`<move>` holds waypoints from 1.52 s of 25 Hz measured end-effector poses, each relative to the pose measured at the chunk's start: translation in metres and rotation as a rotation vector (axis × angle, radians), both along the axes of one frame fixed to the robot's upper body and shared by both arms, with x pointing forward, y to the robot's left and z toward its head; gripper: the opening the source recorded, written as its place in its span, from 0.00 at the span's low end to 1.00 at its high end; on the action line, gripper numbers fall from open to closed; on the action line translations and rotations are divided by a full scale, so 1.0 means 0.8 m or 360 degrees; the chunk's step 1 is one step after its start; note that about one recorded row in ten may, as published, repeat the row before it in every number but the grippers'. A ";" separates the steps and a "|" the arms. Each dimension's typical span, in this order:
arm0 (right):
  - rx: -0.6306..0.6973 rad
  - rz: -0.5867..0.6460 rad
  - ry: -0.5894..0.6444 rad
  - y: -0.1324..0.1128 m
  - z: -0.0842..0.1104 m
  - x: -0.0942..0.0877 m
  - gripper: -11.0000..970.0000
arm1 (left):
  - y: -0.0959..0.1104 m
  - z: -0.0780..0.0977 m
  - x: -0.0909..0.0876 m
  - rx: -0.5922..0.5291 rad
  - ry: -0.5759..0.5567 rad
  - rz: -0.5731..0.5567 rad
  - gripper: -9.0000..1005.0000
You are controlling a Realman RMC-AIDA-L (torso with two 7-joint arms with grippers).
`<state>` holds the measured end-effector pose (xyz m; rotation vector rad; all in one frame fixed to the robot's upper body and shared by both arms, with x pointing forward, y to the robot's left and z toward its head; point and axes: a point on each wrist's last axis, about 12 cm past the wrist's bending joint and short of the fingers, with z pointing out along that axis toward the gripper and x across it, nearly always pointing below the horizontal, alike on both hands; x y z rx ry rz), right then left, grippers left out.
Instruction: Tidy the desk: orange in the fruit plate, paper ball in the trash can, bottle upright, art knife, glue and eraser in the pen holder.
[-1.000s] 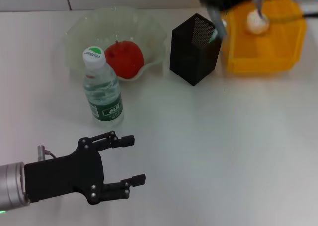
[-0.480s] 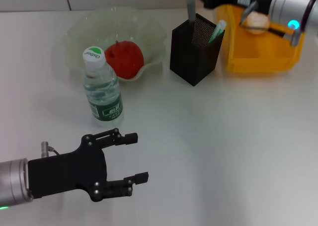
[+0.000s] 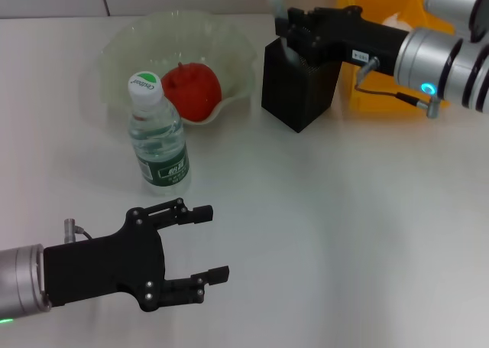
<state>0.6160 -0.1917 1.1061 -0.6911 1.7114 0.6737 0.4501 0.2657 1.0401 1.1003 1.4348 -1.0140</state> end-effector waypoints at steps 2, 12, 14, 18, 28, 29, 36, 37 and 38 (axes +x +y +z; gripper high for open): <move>0.0008 -0.0014 0.0003 -0.005 -0.005 -0.004 0.23 | 0.000 0.000 0.000 0.0001 0.0002 -0.0001 0.78; 0.0251 -0.0062 -0.0099 -0.049 0.010 -0.030 0.38 | -0.002 0.002 0.002 -0.0004 -0.0011 -0.0016 0.78; 0.0407 -0.0081 -0.0164 -0.074 0.021 -0.045 0.38 | -0.002 0.002 0.002 -0.0007 -0.0012 -0.0018 0.78; 0.0780 -0.0168 -0.0288 -0.146 0.039 -0.090 0.38 | -0.002 0.003 0.002 -0.0016 -0.0011 -0.0017 0.78; 0.0548 0.0081 -0.0177 -0.219 0.011 -0.209 0.76 | -0.005 0.008 0.009 -0.0029 0.0038 -0.0024 0.78; 0.0464 0.0166 -0.0174 -0.214 0.003 -0.220 0.77 | -0.005 0.008 0.009 -0.0029 0.0038 -0.0024 0.78; 0.0185 0.0638 0.0089 -0.178 -0.032 -0.239 0.78 | -0.016 0.009 0.019 0.0039 0.0155 -0.0141 0.78; 0.0185 0.0638 0.0089 -0.178 -0.032 -0.239 0.78 | -0.016 0.009 0.019 0.0039 0.0155 -0.0141 0.78; 0.0160 0.0676 0.0119 -0.174 -0.034 -0.236 0.78 | -0.017 0.009 0.020 0.0049 0.0170 -0.0155 0.78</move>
